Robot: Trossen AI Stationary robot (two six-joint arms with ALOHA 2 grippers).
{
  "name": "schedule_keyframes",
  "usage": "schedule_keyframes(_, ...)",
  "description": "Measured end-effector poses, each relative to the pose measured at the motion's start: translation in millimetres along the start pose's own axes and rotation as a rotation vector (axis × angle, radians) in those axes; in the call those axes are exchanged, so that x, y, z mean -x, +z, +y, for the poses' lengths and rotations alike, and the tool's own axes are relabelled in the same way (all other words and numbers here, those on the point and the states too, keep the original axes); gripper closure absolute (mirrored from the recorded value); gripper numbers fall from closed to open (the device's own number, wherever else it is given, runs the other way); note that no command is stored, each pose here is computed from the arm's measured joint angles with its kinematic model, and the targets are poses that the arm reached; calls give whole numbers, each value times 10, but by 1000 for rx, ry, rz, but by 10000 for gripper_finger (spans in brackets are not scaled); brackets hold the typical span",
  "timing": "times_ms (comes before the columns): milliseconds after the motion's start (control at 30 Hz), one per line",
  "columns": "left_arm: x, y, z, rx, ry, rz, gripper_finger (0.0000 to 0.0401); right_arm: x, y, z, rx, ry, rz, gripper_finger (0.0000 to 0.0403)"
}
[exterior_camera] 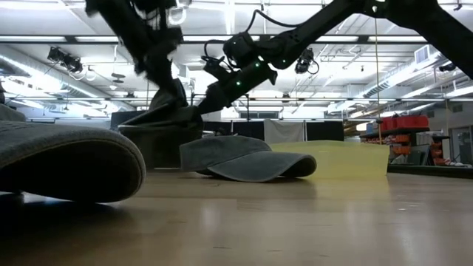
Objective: Pick & Place hat
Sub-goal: Put the black cap into the transparent bin
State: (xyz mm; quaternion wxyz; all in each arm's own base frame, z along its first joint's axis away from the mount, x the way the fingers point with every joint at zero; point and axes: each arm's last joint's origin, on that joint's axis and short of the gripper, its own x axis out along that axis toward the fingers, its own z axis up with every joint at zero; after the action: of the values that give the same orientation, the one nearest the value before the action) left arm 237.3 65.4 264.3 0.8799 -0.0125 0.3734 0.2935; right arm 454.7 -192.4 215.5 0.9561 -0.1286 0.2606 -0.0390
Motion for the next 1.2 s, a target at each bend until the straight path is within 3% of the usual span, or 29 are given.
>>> schedule_keyframes(100,192,91,7,5,105,-80,399,1,-14,1,-4,4,12,403)
schedule_keyframes(167,234,48,57,15,189,-54,399,1,-20,6,-8,8,20,403)
schedule_keyframes(333,88,-125,206,124,292,92,399,0,-21,14,-9,11,23,403)
schedule_keyframes(567,-175,-277,384,152,384,215,399,-1,-23,19,-12,14,27,403)
schedule_keyframes(800,-420,-349,529,167,233,352,399,-2,-21,32,24,44,16,403)
schedule_keyframes(1200,-699,-514,850,263,215,500,399,-1,-4,28,17,42,-2,403)
